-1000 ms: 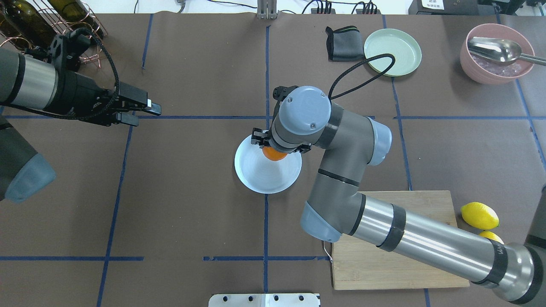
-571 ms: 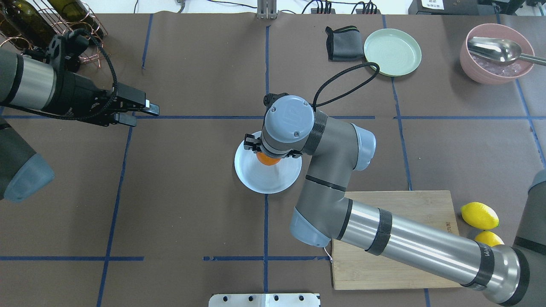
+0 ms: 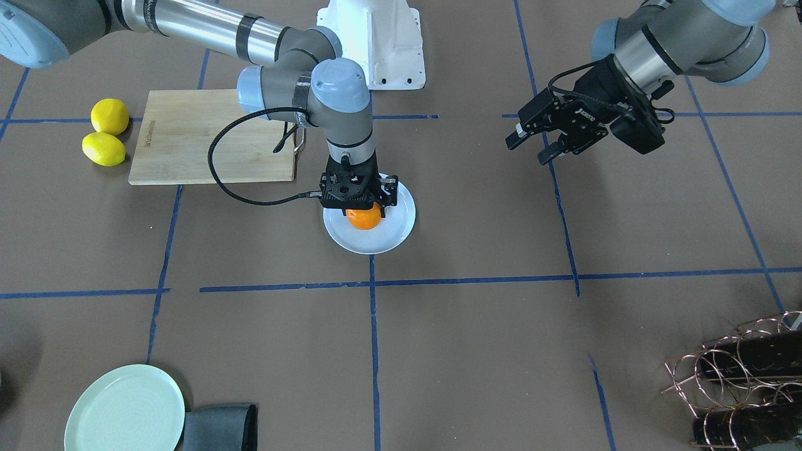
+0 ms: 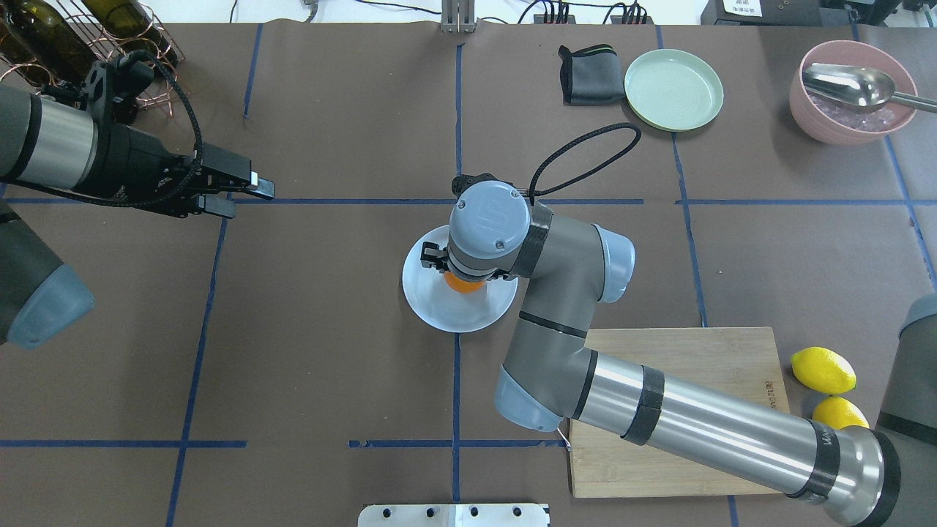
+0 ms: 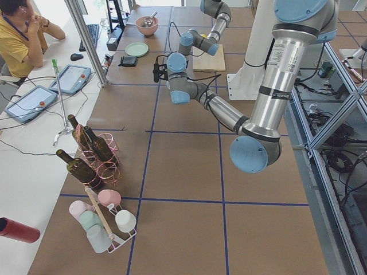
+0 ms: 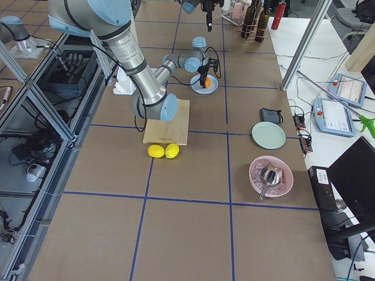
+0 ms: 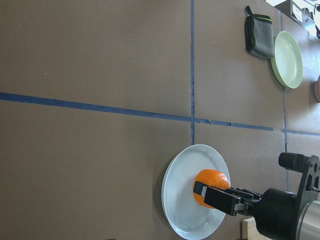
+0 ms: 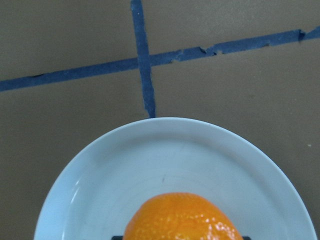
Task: Pick orange to plate
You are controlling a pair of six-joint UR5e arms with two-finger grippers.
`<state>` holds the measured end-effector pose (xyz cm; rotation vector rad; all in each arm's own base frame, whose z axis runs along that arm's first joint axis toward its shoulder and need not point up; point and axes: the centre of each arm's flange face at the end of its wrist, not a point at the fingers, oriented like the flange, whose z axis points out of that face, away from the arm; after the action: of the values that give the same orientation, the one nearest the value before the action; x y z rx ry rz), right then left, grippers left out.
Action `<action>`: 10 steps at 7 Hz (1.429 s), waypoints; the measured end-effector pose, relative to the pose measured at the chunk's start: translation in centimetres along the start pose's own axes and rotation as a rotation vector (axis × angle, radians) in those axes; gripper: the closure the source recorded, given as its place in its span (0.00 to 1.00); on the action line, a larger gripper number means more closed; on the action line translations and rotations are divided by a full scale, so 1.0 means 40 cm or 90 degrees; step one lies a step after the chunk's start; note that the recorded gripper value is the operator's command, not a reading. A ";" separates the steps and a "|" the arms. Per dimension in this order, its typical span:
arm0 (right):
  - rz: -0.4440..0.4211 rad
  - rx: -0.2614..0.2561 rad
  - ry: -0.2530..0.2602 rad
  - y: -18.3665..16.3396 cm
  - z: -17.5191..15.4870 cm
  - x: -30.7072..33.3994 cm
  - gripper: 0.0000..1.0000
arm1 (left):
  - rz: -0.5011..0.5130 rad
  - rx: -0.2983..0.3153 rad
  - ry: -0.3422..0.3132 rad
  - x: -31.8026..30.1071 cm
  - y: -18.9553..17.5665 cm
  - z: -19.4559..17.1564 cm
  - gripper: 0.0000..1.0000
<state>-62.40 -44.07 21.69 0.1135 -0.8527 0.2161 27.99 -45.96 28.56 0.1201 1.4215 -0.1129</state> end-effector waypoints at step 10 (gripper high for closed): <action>0.013 -0.015 -0.083 -0.150 -0.433 0.293 0.00 | 0.009 0.008 -0.013 -0.040 -0.006 -0.017 0.14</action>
<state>-40.80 -45.00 19.15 0.0980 -0.9856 0.2199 27.04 -46.09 30.02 0.1389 1.3994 -0.1108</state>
